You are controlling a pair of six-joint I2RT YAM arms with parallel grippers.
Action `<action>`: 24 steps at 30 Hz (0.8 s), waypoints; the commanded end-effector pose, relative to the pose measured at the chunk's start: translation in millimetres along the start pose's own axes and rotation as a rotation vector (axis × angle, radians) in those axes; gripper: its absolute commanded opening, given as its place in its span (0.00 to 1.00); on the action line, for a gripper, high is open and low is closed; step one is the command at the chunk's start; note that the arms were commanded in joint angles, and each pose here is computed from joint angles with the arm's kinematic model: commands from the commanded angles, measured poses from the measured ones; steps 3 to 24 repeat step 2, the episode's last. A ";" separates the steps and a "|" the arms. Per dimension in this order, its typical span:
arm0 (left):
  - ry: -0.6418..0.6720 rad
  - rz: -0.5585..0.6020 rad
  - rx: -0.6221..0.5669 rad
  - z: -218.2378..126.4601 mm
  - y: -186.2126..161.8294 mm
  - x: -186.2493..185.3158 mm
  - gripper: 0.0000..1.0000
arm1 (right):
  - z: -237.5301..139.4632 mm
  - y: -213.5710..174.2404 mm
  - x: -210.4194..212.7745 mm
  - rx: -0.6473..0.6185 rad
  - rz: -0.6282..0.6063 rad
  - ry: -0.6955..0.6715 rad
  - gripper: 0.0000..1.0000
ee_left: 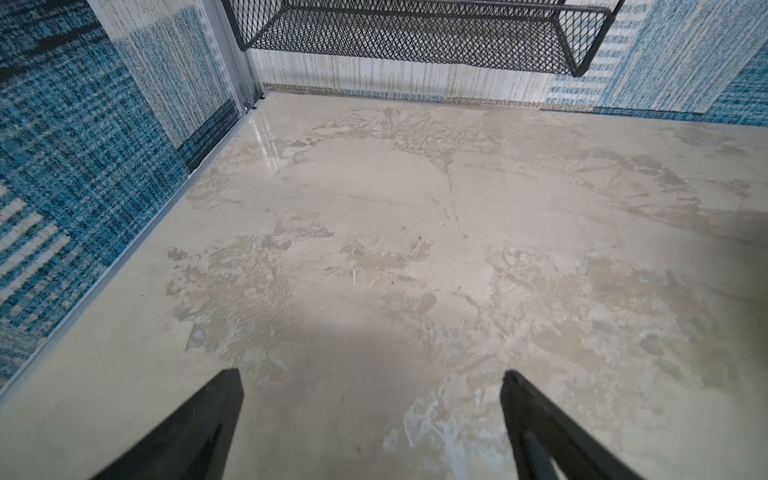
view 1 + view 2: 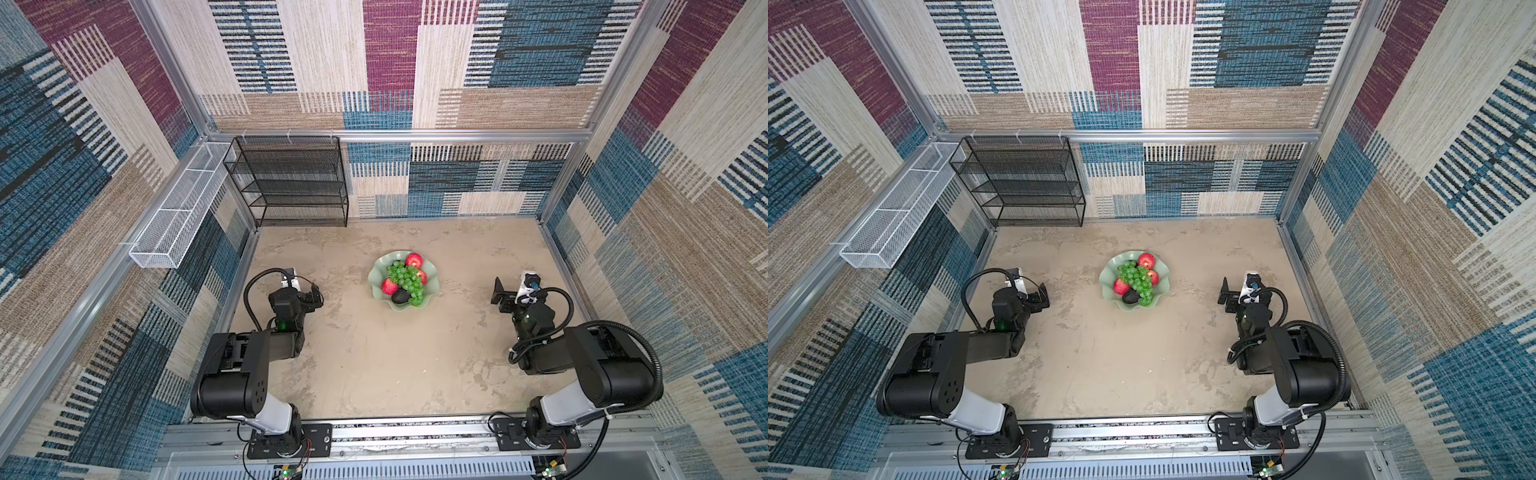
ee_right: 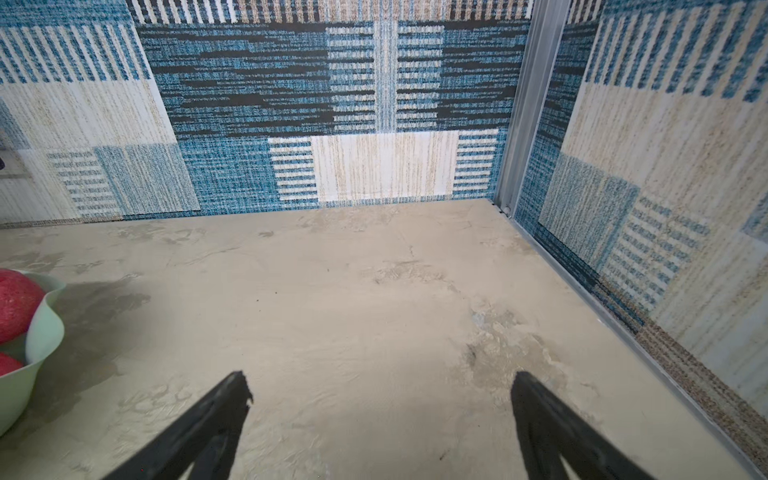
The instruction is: Place and organize the fake fruits in the fruit bowl
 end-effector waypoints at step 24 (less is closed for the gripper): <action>-0.006 0.016 -0.038 -4.0 2.7 0.2 1.00 | 0.1 10.1 1.8 -0.046 0.016 0.013 1.00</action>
Point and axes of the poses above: each gripper's point midway between its finger pads, its own z axis out along the fingers, its own x axis along the line the jaws close on, y = z × x, the point moved 4 cm from there along -z, back along the fingers, and after that the axes turned 1 degree about z, right-handed, at the moved point
